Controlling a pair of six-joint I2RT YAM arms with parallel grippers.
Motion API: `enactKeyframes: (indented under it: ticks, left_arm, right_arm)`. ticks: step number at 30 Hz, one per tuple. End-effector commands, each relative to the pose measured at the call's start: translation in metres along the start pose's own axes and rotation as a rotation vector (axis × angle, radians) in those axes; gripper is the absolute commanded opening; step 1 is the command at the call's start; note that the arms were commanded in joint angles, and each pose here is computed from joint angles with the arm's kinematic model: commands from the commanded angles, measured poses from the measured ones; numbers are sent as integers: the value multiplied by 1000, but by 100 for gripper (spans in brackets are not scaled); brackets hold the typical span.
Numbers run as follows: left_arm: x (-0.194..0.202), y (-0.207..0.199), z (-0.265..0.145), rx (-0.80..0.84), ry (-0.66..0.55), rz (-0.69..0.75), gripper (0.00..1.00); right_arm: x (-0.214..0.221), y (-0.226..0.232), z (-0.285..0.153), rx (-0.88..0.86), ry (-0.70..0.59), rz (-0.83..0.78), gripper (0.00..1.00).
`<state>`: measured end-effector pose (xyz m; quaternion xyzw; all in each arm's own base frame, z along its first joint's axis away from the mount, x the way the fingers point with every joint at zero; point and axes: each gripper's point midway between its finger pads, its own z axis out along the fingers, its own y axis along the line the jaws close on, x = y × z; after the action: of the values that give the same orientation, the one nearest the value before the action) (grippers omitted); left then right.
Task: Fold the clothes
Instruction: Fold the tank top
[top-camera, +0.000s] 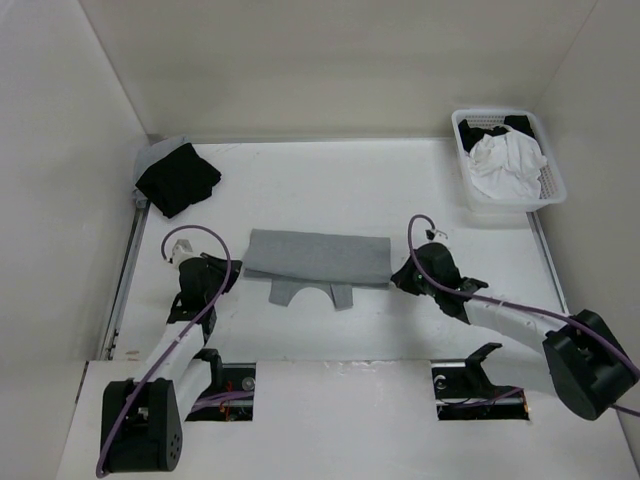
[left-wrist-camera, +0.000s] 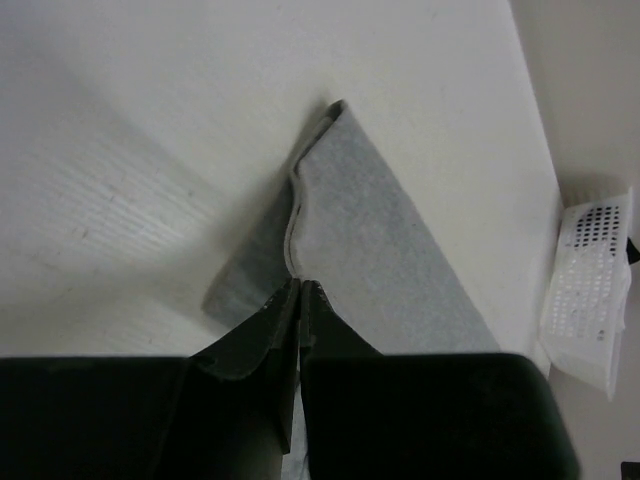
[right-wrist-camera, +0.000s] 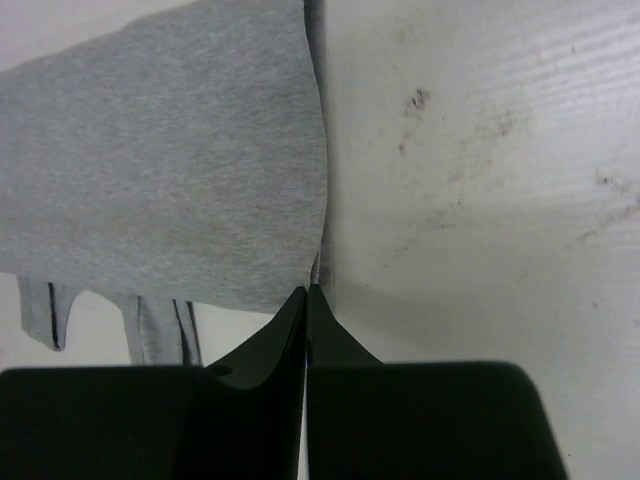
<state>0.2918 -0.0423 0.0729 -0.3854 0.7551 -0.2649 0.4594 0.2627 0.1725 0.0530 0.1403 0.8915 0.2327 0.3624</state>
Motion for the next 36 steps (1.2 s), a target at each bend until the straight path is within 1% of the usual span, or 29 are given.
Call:
enactKeyframes:
  ticks: [1,3,7,8,9,11,12,15,20,22,23,26,28,30,32,36]
  left_arm:
    - [-3,9,-4,-4,-24,6,2]
    - [-5,14,-4,-16,-30,-5,5]
    - [-13,14,-4,-15,-45,-16,17]
    - [-15,13,-5,-12,-55,-23,20]
    - [-18,10,-6,-2,-65,-26,21]
    - [-24,4,-8,15,-88,-22,21]
    - [-25,0,-9,23,-94,-17,21]
    - [-26,-10,-8,46,-95,1,21]
    - [-21,-31,-5,100,-72,29,21]
    - [-19,-37,-5,119,-69,36,22]
    - [-18,-41,-5,129,-67,39,22]
    - [-14,-49,-4,153,-54,50,22]
    - [-10,-55,-4,170,-47,51,22]
    - [-5,-62,-5,192,-34,59,22]
    - [0,-66,-6,203,-23,64,22]
    - [16,-79,-10,231,9,80,22]
  right_arm:
    - [9,2,-4,9,-5,29,2]
    - [15,4,-9,0,3,21,7]
    - [14,9,-22,-38,2,9,29]
    - [12,9,-24,-45,-8,13,33]
    - [3,7,-26,-52,-38,28,40]
    - [-11,3,-25,-52,-73,56,46]
    - [-15,5,-23,-64,-70,60,47]
    - [-19,12,-9,-111,-31,71,48]
    - [-12,15,18,-144,29,132,44]
    - [-7,19,27,-166,55,159,42]
    - [-5,20,32,-167,65,181,39]
    - [-3,21,46,-170,69,239,25]
    - [-10,21,51,-176,45,285,12]
    - [-22,16,50,-170,6,318,3]
    - [-36,8,39,-154,-54,331,0]
    - [-56,-15,2,-56,-166,279,0]
